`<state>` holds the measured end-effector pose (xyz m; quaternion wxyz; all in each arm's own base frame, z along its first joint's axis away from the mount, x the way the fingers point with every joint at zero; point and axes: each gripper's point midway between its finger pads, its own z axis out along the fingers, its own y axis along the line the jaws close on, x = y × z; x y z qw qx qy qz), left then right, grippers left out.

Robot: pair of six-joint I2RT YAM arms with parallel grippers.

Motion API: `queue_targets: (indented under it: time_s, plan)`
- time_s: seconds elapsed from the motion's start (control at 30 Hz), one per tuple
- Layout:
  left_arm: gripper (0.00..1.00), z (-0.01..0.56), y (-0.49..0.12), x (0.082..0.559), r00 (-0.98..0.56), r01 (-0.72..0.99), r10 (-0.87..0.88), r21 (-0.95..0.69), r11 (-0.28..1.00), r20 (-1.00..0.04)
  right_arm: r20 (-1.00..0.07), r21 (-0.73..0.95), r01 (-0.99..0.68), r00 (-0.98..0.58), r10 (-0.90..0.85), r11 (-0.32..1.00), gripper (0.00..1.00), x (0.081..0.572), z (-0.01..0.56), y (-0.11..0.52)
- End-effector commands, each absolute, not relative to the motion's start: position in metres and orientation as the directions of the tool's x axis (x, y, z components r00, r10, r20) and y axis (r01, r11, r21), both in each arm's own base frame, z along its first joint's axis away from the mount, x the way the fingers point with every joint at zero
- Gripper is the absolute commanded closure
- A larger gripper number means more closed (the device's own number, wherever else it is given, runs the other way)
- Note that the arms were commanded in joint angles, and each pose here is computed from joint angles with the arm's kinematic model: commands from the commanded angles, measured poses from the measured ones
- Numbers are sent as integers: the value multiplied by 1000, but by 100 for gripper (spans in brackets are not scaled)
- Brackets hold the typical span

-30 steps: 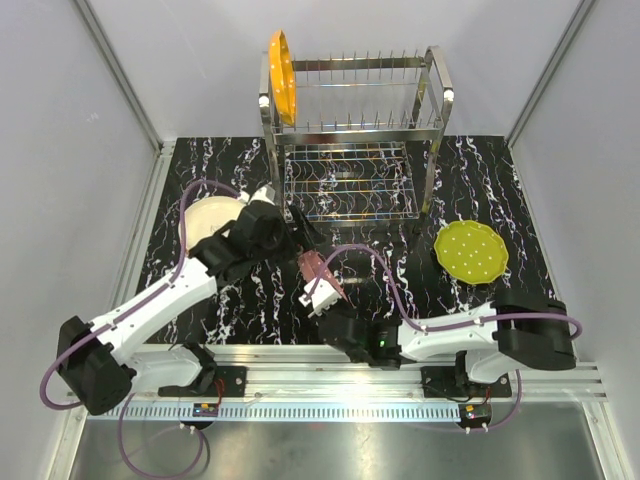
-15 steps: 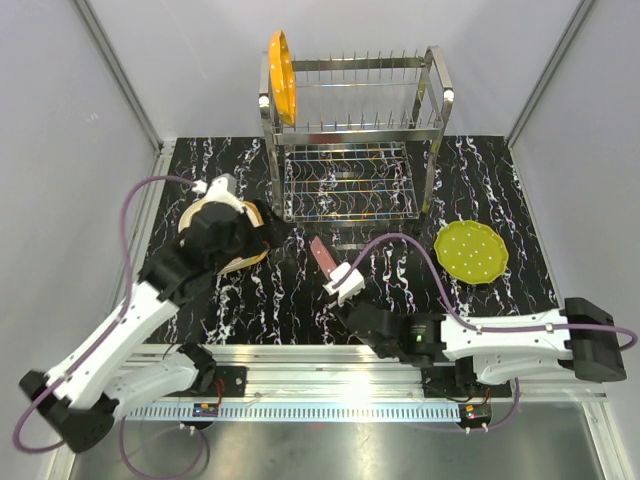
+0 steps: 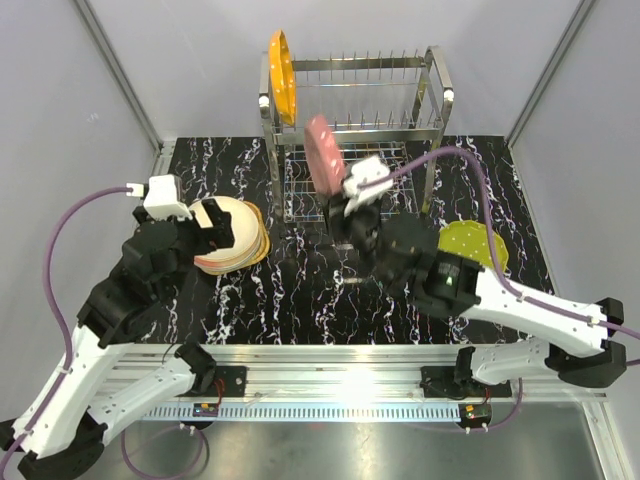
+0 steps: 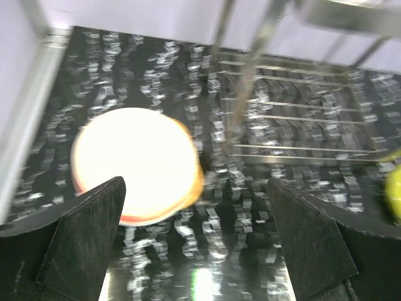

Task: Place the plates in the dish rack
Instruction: Insert the plate into the dish rack

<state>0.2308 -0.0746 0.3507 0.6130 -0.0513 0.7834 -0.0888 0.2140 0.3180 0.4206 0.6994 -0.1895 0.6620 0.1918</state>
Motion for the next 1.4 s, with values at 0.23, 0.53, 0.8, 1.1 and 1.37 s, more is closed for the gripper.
queue_targets:
  time_s: [0.23, 0.53, 0.8, 1.1, 1.37]
  plan:
    - [1, 308, -49, 240, -230, -73, -38, -22, 997, -972, -945, 159, -415, 200, 260, 896, 100, 303, 566, 296]
    - [1, 286, -48, 241, -239, -85, -25, -5, 996, -971, -938, 126, -396, 252, 239, 910, 100, 372, 597, 310]
    - [1, 263, -53, 241, -265, -68, -36, -19, 998, -964, -920, 112, -383, 308, 241, 917, 100, 413, 603, 328]
    - [1, 255, -59, 243, -287, -48, -34, -21, 999, -957, -914, 117, -354, 328, 240, 928, 100, 446, 584, 340]
    - [1, 254, -63, 244, -289, -30, -34, -26, 999, -957, -902, 119, -331, 357, 242, 936, 100, 465, 574, 347]
